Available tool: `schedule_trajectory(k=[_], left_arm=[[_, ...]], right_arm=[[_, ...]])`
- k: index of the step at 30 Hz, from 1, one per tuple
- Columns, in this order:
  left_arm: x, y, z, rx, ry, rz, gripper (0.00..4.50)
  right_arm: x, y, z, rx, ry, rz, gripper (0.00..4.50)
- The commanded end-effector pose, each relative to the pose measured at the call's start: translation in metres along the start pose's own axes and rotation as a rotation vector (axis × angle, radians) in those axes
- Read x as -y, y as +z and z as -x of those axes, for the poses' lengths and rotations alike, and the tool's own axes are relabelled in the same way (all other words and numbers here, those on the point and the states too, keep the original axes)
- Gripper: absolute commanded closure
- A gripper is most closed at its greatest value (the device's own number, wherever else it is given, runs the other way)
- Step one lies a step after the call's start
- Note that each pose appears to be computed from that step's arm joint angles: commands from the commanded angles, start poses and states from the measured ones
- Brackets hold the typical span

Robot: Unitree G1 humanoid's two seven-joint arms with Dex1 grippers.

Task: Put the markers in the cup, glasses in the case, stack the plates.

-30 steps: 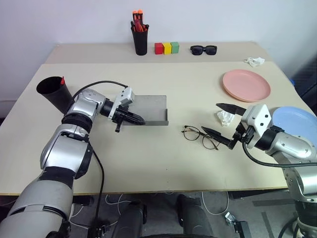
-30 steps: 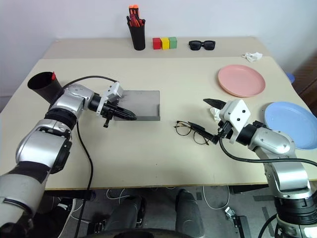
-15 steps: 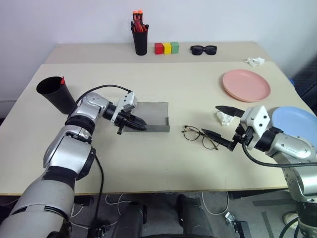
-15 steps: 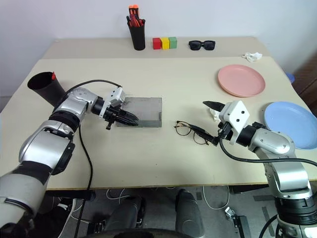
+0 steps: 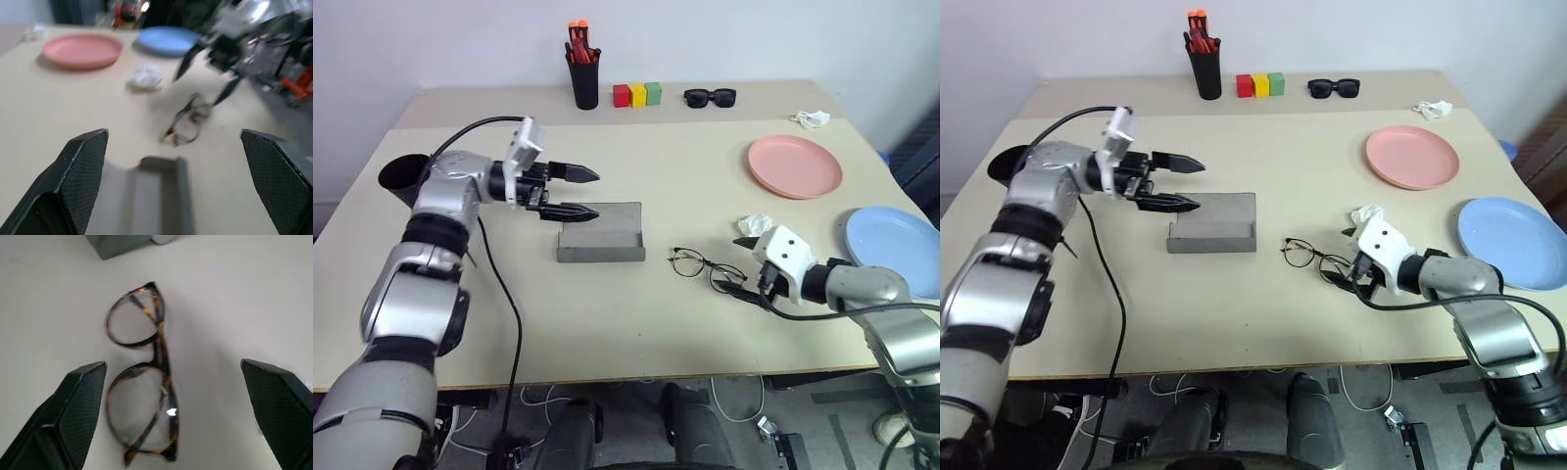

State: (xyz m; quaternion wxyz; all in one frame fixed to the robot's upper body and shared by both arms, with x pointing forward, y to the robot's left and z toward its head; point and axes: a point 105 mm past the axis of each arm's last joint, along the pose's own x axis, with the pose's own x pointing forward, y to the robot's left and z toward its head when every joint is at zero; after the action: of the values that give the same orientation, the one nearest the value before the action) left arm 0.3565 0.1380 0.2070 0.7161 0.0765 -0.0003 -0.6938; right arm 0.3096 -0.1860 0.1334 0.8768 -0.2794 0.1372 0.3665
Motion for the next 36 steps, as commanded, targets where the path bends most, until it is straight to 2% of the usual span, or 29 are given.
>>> schedule_trajectory(k=[1, 6, 9, 12, 13, 19, 22, 25, 36], left_arm=[[0.014, 0.006, 0.016, 0.06, 0.06, -0.04, 0.08], [0.038, -0.003, 0.029, 0.076, 0.16, -0.044, 0.08], [0.048, -0.001, 0.026, 0.071, 0.183, -0.081, 0.08], [0.054, 0.0, 0.022, 0.067, 0.201, -0.097, 0.0], [0.056, 0.002, 0.021, 0.084, 0.208, -0.078, 0.0], [0.063, -0.007, 0.027, 0.088, 0.218, -0.039, 0.0], [0.059, -0.011, 0.028, 0.102, 0.232, -0.01, 0.0], [0.059, -0.014, 0.024, 0.128, 0.237, -0.012, 0.0], [0.063, -0.021, 0.034, 0.107, 0.226, -0.016, 0.0]], right_arm=[[0.006, 0.012, -0.002, -0.011, -0.031, -0.011, 0.0], [0.007, 0.03, -0.003, 0.019, -0.001, -0.046, 0.0], [0.005, 0.022, -0.007, -0.045, 0.016, -0.014, 0.0], [0.003, 0.007, -0.008, -0.123, 0.025, 0.034, 0.79], [0.002, 0.007, -0.007, -0.122, 0.03, 0.03, 1.22], [0.0, 0.012, -0.008, -0.1, 0.043, 0.009, 1.22], [0.0, 0.011, -0.009, -0.094, 0.038, -0.006, 2.06], [-0.004, 0.004, -0.011, -0.12, 0.047, -0.008, 3.48], [-0.005, 0.004, -0.011, -0.123, 0.071, -0.024, 3.48]])
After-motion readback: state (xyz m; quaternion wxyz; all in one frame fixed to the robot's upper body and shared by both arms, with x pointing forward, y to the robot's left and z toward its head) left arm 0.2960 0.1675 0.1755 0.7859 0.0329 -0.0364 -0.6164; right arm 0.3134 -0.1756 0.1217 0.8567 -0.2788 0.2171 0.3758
